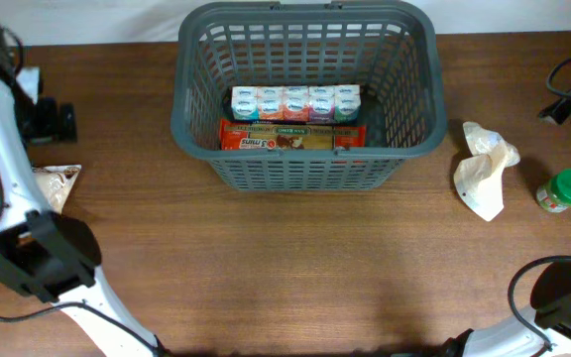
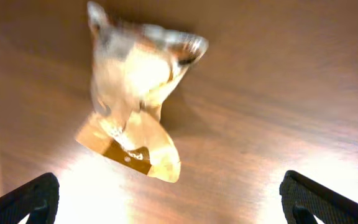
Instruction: Pack container
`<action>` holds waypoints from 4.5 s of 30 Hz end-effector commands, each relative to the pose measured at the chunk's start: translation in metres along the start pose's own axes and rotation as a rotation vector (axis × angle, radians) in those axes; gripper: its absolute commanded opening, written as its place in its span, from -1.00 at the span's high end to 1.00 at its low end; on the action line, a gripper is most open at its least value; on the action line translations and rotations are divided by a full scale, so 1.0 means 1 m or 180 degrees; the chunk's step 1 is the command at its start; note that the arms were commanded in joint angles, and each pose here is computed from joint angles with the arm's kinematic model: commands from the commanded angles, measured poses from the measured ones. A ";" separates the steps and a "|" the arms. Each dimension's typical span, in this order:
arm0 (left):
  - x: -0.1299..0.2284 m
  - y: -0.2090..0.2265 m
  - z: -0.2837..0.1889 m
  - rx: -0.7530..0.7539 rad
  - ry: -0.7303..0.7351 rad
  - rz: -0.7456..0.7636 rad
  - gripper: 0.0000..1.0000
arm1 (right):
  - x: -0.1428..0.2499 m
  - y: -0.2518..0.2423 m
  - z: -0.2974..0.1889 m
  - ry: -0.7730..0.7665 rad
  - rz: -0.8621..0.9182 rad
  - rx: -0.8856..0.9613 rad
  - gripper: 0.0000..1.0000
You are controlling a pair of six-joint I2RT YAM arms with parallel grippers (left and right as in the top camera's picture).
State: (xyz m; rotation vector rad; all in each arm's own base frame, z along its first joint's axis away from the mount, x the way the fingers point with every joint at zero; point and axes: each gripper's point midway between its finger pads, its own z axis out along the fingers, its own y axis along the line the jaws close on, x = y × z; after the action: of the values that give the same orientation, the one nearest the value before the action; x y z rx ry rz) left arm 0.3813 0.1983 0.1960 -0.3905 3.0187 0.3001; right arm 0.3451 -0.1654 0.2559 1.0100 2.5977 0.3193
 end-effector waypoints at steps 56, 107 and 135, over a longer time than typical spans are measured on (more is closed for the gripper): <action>-0.017 0.032 0.075 0.0878 0.0023 -0.0519 0.97 | 0.001 0.000 -0.010 -0.0083 0.0014 0.0013 -0.97; 0.059 -0.511 -0.103 0.0987 -0.1972 0.4906 -0.98 | 0.001 0.000 -0.010 -0.0082 0.0014 0.0014 -0.97; -0.024 -0.100 -0.166 0.0710 -0.1549 0.0435 -0.98 | 0.001 0.000 -0.010 -0.0085 0.0014 0.0012 -0.97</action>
State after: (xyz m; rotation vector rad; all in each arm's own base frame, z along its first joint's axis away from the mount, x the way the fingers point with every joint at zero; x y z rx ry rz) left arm 0.4159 0.0562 0.3811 0.0419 2.4401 0.0854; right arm 0.3451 -0.1653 0.2562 1.0094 2.5968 0.3188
